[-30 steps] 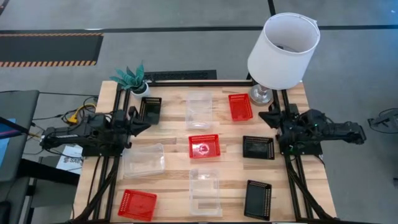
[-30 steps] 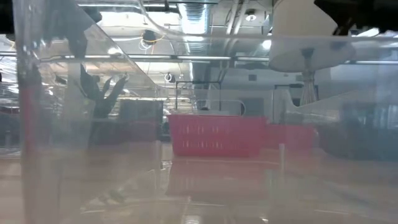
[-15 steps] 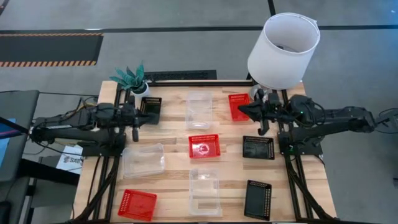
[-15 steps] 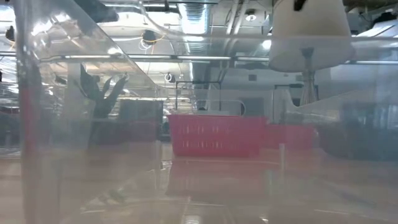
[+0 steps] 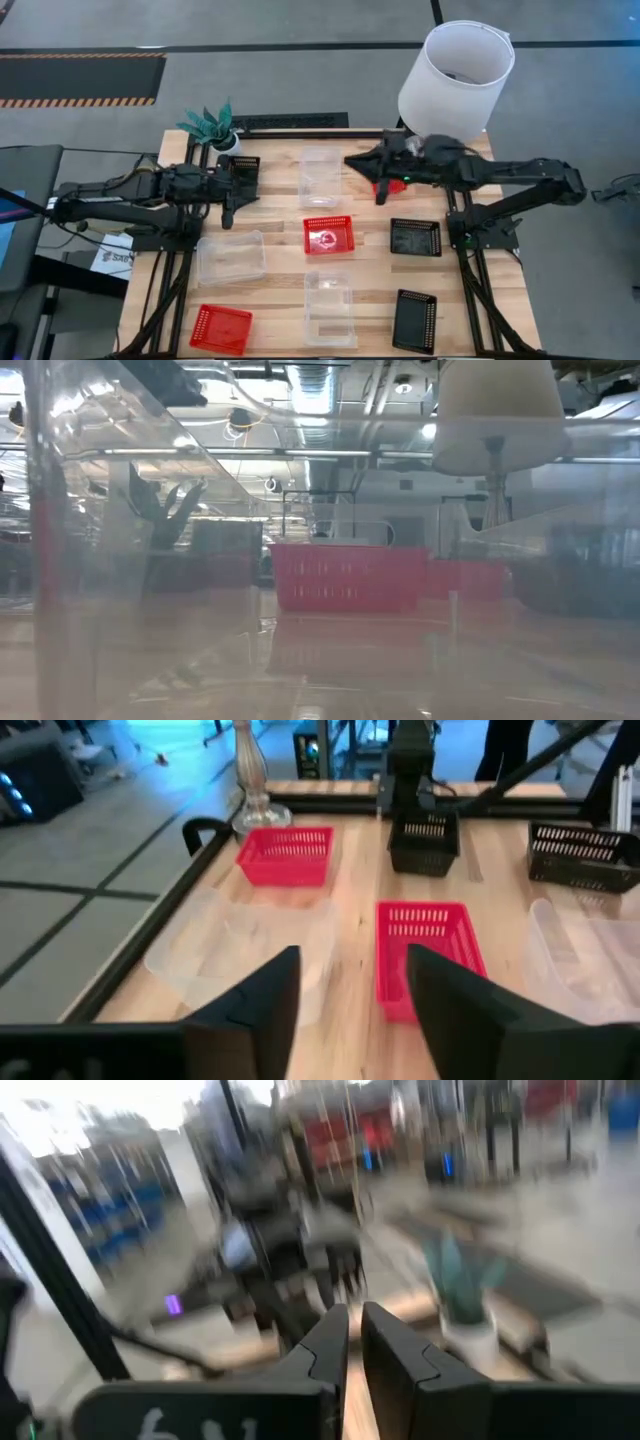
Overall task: Stack baskets by color
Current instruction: Stack the middle left transparent bin on the top transparent bin
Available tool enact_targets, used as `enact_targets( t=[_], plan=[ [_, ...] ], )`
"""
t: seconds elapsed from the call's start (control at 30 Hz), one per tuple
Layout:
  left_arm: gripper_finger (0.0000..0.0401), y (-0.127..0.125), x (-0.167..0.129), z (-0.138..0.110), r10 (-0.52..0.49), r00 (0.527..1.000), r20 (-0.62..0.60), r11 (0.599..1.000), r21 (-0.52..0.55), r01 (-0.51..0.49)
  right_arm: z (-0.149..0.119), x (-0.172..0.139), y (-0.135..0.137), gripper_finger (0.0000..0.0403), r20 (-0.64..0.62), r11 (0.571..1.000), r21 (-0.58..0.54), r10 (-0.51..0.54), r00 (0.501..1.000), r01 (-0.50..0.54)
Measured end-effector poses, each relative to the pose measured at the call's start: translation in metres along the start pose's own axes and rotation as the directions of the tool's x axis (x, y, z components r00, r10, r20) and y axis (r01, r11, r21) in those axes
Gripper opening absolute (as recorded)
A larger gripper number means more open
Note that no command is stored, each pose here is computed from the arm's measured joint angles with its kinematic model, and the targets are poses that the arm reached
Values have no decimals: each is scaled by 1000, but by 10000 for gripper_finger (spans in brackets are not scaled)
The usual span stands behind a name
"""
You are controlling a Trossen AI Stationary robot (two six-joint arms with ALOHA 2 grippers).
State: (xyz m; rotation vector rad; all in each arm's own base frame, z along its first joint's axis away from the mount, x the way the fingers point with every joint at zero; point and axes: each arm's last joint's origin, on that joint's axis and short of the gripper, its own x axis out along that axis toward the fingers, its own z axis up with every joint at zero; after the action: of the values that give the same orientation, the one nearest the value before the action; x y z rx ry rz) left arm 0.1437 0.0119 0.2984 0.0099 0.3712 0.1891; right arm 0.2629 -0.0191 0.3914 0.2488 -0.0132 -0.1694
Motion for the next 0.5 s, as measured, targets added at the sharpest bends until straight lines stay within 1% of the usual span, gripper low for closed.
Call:
enact_targets(
  t=[0.1,0.23,0.33,0.4,0.5],
  plan=[
    [222,-1,7,-2,1,999,-43,1000,-14,-2,-7,16,-2,72,-173,998,25,-53,984,58],
    [256,-1,9,5,7,991,-134,999,-47,-13,-14,29,-3,103,-356,990,50,-106,929,132],
    [272,0,10,13,48,973,-225,996,-68,-65,-19,33,-2,136,-440,988,30,-125,889,154],
    [278,0,12,19,75,959,-273,989,-103,-106,-22,35,0,161,-468,987,28,-126,875,157],
    [280,0,15,19,98,916,-390,970,-167,-175,-28,34,0,197,-512,978,68,-136,848,198]
  ],
)
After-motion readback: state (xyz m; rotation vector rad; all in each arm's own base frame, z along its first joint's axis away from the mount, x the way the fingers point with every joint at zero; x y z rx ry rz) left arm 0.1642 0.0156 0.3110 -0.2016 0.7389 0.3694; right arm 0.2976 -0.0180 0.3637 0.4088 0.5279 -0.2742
